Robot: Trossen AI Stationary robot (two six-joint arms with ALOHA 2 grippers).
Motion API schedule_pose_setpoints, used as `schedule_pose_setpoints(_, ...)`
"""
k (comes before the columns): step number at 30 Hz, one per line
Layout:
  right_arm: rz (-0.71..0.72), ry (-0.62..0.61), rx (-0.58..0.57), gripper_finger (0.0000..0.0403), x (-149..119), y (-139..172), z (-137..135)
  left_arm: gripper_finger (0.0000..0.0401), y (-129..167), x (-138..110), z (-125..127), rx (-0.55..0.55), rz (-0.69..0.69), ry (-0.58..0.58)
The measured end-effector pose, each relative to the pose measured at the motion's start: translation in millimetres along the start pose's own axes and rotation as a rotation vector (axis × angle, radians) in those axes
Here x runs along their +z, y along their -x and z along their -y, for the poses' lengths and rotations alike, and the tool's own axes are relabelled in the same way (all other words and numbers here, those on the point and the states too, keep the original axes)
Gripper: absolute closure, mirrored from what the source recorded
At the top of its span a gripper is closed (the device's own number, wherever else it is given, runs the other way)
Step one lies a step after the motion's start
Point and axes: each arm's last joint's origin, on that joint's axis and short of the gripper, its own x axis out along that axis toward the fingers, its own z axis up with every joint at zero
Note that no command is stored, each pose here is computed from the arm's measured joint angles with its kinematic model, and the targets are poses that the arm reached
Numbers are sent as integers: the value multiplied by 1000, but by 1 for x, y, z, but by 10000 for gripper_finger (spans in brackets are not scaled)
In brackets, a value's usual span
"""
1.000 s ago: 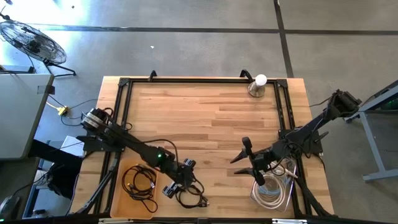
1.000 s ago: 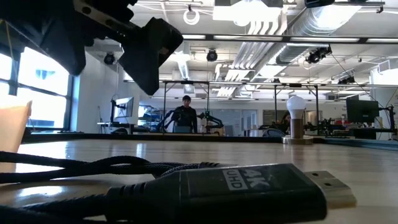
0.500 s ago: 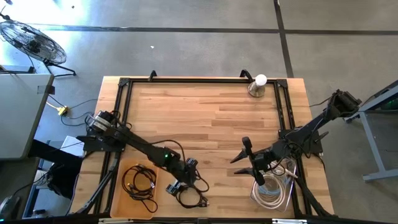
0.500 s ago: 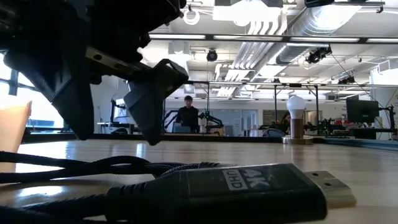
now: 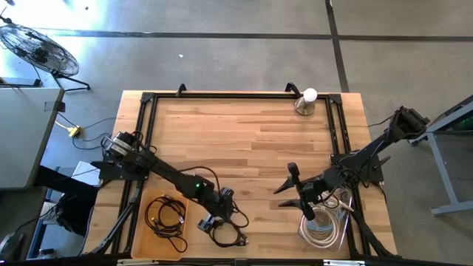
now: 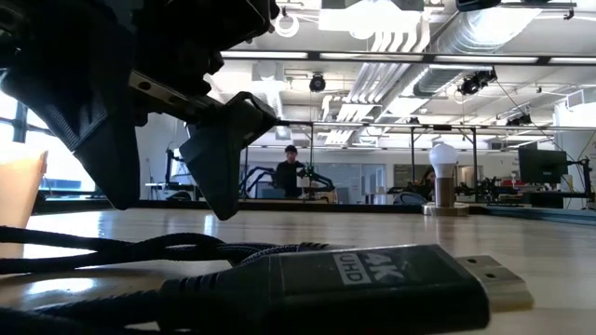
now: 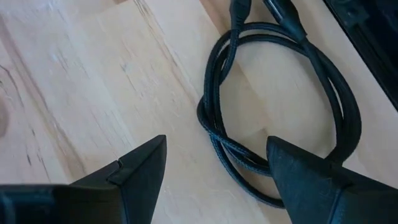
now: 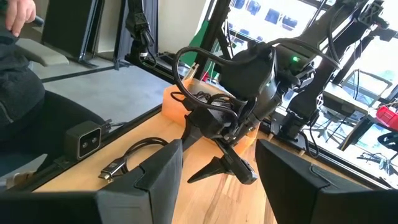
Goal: Sort HDMI cables
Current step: Put the black HDMI cable into the orange bin
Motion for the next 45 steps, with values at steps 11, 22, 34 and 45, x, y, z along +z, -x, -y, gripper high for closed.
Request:
schedule_pose_setpoints(11, -1, 2, 0, 206, 0, 0, 0, 129, -9, -3, 0, -45, -8, 75)
schedule_pose_setpoints(22, -1, 3, 1, 206, 0, 0, 0, 129, -28, -6, -1, -142, 3, 97)
schedule_pose_setpoints(34, 1, 1, 4, 206, 0, 0, 0, 129, -38, -5, -10, -211, 62, 24)
schedule_pose_setpoints(45, 1, -4, 4, 206, 0, 0, 0, 129, -39, -2, -10, -210, 105, 2)
